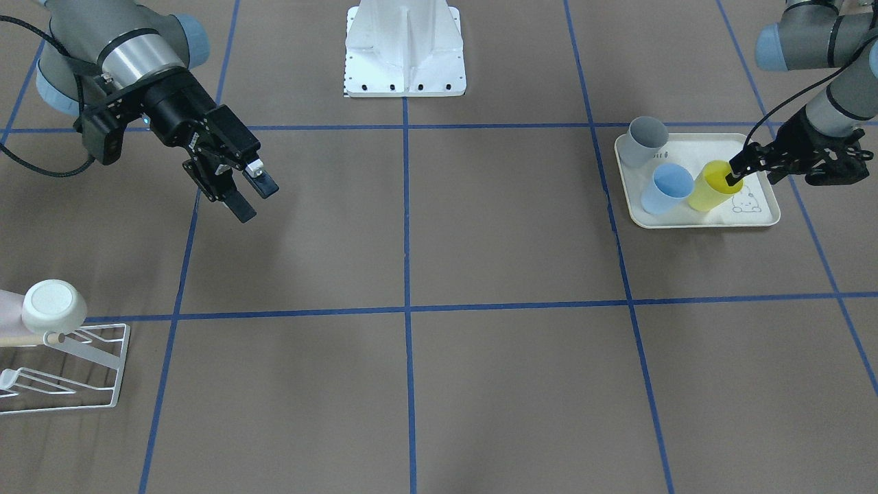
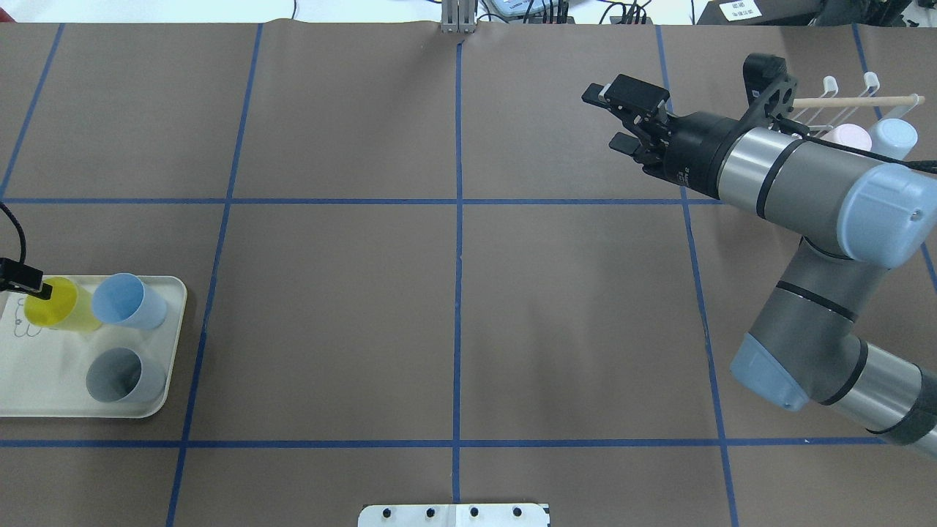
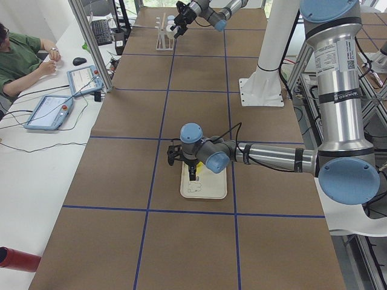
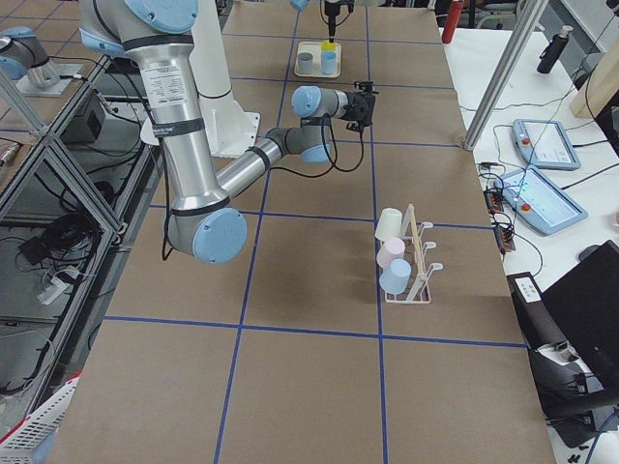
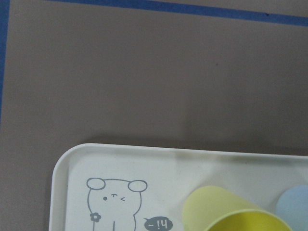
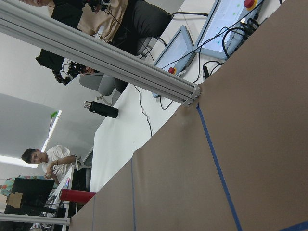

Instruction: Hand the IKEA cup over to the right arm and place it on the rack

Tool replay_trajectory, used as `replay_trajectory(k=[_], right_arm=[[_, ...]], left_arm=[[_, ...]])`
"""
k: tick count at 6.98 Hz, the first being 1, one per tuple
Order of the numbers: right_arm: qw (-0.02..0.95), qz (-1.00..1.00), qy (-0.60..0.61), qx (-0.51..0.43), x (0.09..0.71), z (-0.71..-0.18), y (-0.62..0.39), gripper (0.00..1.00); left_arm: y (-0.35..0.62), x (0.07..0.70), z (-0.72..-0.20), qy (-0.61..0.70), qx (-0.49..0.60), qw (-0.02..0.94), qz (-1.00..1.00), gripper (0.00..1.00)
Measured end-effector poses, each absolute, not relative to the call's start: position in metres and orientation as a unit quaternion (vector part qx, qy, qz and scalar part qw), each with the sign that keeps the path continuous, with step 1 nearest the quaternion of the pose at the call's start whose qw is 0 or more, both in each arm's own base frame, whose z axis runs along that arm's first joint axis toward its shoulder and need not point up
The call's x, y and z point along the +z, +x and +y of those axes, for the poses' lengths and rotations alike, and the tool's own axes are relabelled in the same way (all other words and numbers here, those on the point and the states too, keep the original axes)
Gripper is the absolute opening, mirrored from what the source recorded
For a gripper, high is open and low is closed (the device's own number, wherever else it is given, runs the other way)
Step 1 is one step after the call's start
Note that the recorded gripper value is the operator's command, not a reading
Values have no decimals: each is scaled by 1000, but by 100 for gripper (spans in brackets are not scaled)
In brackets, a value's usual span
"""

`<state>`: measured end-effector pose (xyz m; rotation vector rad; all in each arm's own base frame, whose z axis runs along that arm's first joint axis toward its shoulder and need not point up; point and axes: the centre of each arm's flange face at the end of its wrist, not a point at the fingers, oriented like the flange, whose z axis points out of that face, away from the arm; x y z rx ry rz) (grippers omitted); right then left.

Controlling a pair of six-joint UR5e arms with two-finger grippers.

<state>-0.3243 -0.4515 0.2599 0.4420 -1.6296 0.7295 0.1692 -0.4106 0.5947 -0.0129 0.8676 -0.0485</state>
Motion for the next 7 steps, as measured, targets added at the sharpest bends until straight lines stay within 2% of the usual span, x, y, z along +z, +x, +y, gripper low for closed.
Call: replay_trajectory(k=[2, 3, 7], right_arm=[[608, -703, 191, 316, 262, -452, -326, 99], [609, -703, 191, 316, 263, -453, -326, 99], [612, -699, 191, 317, 267, -454, -328, 99]], left_arm=[[179, 598, -406, -14, -15, 908, 419, 13], [181, 598, -405, -16, -15, 908, 419, 0], [177, 595, -405, -21, -20, 905, 423, 0]])
